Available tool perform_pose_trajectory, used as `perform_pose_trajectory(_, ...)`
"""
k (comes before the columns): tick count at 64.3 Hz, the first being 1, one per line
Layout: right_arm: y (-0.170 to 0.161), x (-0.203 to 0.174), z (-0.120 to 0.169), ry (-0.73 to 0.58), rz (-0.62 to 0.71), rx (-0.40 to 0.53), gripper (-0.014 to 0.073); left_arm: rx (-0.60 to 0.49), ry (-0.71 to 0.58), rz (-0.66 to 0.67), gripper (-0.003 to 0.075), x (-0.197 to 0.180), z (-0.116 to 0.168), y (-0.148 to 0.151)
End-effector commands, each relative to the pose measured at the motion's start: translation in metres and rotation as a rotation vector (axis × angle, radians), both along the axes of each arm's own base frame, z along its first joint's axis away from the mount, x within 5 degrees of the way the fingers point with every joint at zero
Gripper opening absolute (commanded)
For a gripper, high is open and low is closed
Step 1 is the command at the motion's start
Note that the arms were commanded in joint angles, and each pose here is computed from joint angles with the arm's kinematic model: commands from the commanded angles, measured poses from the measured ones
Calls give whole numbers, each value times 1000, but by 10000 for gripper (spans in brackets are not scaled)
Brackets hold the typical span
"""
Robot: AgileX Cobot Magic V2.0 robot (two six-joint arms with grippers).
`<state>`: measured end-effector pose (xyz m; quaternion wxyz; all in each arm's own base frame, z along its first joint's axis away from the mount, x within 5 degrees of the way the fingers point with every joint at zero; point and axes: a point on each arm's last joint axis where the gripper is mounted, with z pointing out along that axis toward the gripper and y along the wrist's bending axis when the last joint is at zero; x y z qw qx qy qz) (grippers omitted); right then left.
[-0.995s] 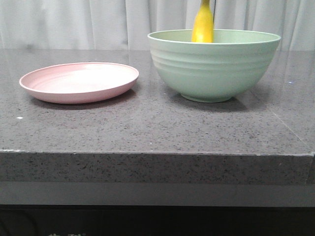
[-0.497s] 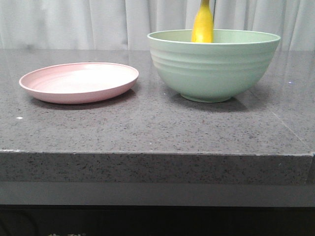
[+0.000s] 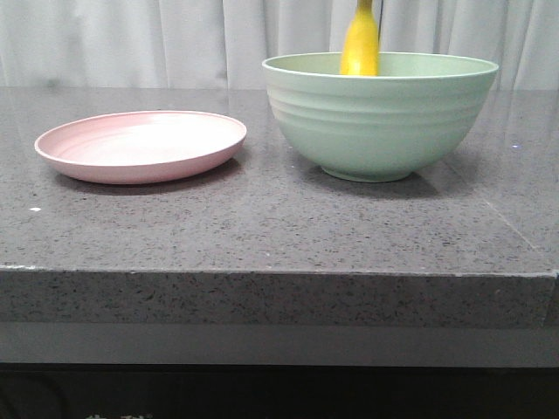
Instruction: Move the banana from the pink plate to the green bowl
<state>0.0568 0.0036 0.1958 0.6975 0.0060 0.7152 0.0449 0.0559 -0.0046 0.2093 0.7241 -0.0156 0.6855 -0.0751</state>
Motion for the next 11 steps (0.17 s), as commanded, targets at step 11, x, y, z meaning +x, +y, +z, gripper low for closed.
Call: perform_pose_trajectory(11, -1, -2, 11, -113, -15, 4, -68, -23, -98, 11, -18, -3, 7, 1)
